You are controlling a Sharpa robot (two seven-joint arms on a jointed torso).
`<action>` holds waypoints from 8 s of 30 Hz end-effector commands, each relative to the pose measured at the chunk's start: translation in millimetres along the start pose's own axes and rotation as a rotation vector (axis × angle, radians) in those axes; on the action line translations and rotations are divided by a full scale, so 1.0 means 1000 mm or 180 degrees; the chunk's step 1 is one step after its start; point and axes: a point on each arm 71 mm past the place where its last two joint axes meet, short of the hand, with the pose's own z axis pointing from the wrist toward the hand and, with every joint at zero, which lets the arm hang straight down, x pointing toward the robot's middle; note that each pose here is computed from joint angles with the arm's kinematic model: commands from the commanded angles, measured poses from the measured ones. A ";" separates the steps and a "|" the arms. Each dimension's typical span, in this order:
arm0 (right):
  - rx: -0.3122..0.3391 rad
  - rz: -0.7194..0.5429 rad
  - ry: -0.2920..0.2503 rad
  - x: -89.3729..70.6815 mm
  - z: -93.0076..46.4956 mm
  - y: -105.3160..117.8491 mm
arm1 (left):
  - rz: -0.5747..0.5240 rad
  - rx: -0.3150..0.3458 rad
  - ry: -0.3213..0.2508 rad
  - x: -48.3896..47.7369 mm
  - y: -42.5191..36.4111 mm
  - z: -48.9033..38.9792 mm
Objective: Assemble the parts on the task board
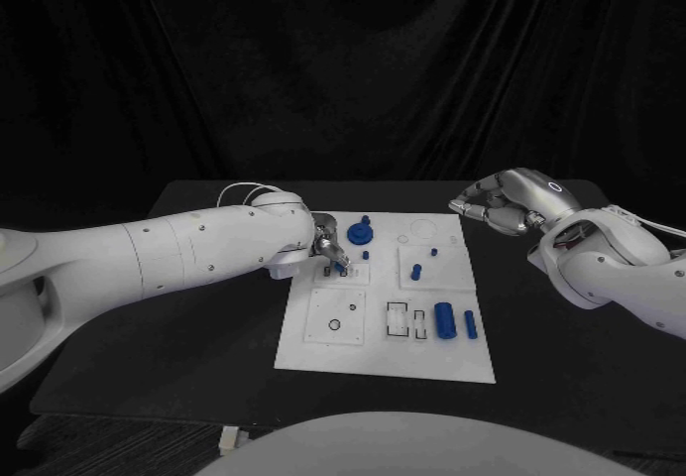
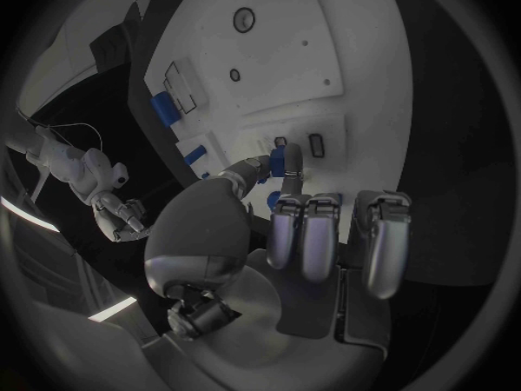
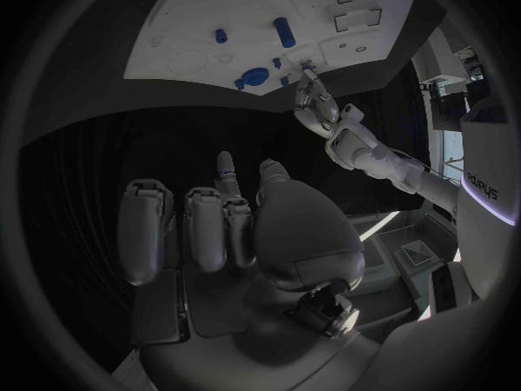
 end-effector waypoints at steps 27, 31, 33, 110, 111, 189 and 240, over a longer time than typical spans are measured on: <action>0.0070 -0.0005 0.0020 0.001 -0.001 -0.002 | -0.0062 0.0060 0.0018 0.0103 -0.0005 0.0033; 0.0078 -0.0006 0.0025 0.001 -0.001 -0.002 | -0.0077 0.0066 -0.0003 0.0104 0.0003 0.0024; 0.0082 -0.0007 0.0030 0.002 -0.001 -0.003 | -0.0085 0.0068 -0.0013 0.0104 0.0006 0.0019; 0.0151 -0.0018 0.0113 0.005 -0.003 -0.006 | -0.0007 0.0006 0.0123 0.0121 0.0007 0.0075; 0.0151 -0.0018 0.0114 0.005 -0.003 -0.006 | -0.0005 0.0003 0.0126 0.0122 0.0007 0.0076; 0.0097 -0.0006 0.0141 0.007 -0.003 -0.005 | -0.0192 -0.0210 -0.0479 -0.0766 0.0579 0.0066; 0.0109 -0.0010 0.0148 0.008 -0.005 -0.008 | -0.0031 -0.0171 0.0034 -0.0500 0.0409 0.0280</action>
